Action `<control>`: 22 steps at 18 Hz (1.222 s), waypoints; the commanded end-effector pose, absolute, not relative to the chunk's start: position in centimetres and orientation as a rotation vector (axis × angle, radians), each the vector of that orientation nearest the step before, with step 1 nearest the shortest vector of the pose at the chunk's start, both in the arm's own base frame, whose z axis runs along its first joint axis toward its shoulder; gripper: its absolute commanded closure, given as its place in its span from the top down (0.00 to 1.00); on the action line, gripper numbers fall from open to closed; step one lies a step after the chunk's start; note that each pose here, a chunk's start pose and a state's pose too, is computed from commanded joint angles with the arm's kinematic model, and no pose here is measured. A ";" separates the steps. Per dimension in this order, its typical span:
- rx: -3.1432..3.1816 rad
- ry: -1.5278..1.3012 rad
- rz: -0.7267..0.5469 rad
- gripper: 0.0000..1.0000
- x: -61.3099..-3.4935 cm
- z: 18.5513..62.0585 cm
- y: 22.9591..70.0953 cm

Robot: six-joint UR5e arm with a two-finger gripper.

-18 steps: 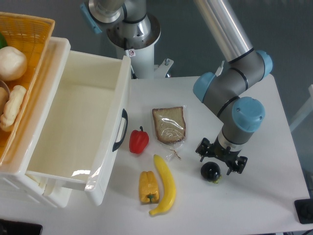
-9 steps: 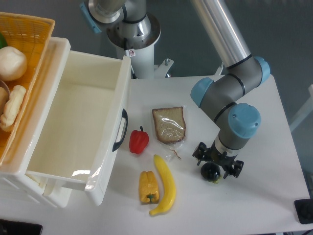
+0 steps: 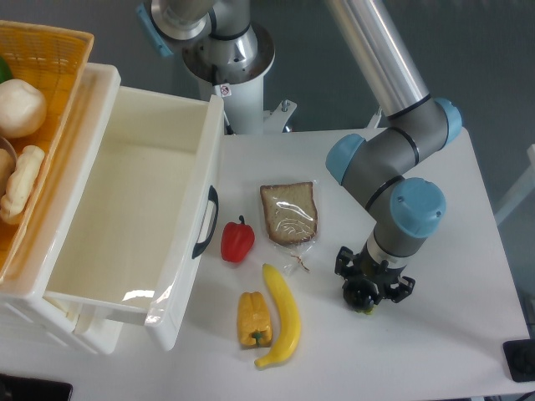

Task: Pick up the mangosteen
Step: 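Close the gripper around the mangosteen, then lift the gripped mangosteen up off the table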

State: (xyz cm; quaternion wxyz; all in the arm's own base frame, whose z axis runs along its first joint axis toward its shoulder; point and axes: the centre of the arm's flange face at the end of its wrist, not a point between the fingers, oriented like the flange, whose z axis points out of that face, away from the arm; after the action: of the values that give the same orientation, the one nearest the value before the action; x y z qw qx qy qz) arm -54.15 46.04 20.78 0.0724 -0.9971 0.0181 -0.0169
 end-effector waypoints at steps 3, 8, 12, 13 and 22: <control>-2.988 0.051 -0.033 0.20 -54.3 21.7 45.9; -2.965 0.065 0.033 0.21 -54.9 24.6 45.8; -2.956 0.111 0.085 0.15 -55.7 26.5 45.6; -2.950 0.146 0.100 0.15 -55.9 27.1 45.3; -3.009 0.323 0.062 0.14 -56.8 31.3 43.9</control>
State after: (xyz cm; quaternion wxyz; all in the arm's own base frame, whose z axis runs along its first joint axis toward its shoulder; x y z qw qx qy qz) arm -56.76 43.93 31.31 0.0574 -0.9924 0.1065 0.0206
